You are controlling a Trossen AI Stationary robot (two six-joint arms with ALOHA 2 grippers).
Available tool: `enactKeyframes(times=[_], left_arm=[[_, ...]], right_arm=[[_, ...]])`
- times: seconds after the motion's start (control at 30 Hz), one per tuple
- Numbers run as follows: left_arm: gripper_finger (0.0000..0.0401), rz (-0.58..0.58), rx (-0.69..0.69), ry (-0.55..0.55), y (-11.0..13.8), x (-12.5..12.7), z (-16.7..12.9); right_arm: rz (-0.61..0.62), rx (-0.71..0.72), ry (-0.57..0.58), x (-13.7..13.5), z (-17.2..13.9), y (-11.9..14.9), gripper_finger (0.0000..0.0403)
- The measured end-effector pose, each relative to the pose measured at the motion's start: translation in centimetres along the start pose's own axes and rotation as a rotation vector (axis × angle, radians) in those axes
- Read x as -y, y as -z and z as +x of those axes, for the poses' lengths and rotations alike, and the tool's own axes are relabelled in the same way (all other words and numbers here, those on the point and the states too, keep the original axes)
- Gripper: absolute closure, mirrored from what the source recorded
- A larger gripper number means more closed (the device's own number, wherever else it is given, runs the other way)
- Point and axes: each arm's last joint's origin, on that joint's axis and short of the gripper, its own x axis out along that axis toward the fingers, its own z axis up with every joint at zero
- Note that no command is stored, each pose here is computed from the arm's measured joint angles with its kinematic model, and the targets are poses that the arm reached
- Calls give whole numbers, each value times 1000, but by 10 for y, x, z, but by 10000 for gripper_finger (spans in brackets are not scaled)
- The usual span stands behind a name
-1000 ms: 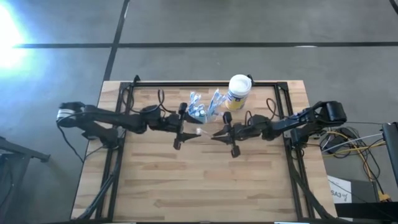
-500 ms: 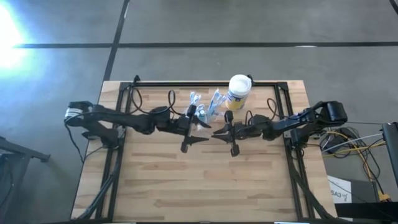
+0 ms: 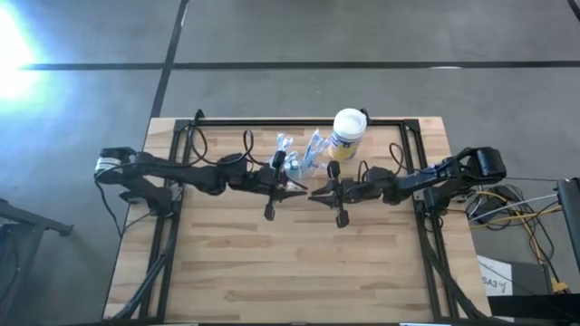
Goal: Pick & Place toothbrushing station
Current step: Put the orange toothbrush into the left section of the transparent organizer
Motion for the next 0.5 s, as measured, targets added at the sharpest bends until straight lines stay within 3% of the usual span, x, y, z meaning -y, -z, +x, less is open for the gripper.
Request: enactKeyframes(times=[0.17, 0.5], left_arm=[[377, -17, -13, -2, 0, 0, -1], [377, -49, -111, 4, -20, 5, -26]], right_arm=[[10, -9, 41, 1, -2, 1, 365], [38, 18, 54, -1, -27, -13, 269]])
